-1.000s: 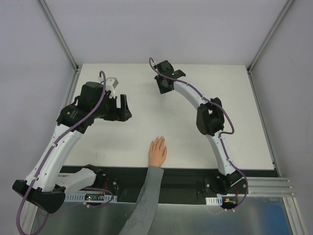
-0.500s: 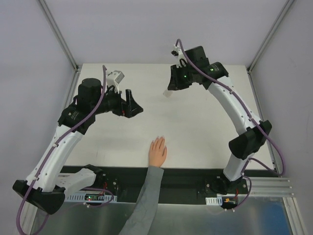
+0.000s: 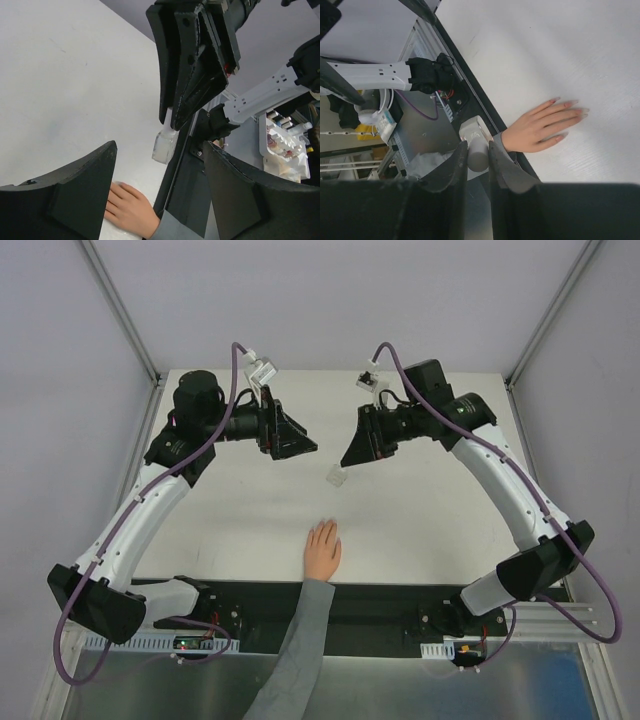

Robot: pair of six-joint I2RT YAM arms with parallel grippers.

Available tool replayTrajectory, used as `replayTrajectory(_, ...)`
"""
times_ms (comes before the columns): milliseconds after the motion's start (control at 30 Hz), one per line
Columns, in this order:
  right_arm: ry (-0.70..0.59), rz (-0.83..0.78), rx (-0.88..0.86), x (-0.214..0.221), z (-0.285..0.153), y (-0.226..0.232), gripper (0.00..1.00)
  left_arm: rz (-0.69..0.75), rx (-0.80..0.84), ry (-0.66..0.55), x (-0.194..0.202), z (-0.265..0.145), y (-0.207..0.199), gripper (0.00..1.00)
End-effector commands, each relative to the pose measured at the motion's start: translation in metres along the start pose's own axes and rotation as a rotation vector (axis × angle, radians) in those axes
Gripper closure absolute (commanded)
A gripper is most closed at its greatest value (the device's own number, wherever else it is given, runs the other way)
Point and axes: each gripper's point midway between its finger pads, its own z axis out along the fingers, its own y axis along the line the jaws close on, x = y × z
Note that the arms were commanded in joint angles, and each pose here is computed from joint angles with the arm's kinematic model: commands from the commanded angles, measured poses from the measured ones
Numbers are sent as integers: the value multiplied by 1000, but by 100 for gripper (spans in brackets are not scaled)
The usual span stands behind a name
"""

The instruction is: Paint the nails

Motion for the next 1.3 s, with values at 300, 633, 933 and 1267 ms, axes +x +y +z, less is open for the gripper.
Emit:
replayTrajectory(300, -89, -79, -138, -40, -23, 48, 99, 22, 230, 92, 22, 10, -24, 45)
replayTrajectory(633, -95, -88, -166, -46, -22, 53, 99, 0, 279, 136, 26, 27, -30, 54)
replayTrajectory(933, -101, -104, -166, -46, -21, 57, 99, -5, 305, 149, 25, 30, -36, 63)
replayTrajectory(1267, -113, -122, -157, -47, -21, 59, 99, -35, 354, 181, 27, 32, -44, 83)
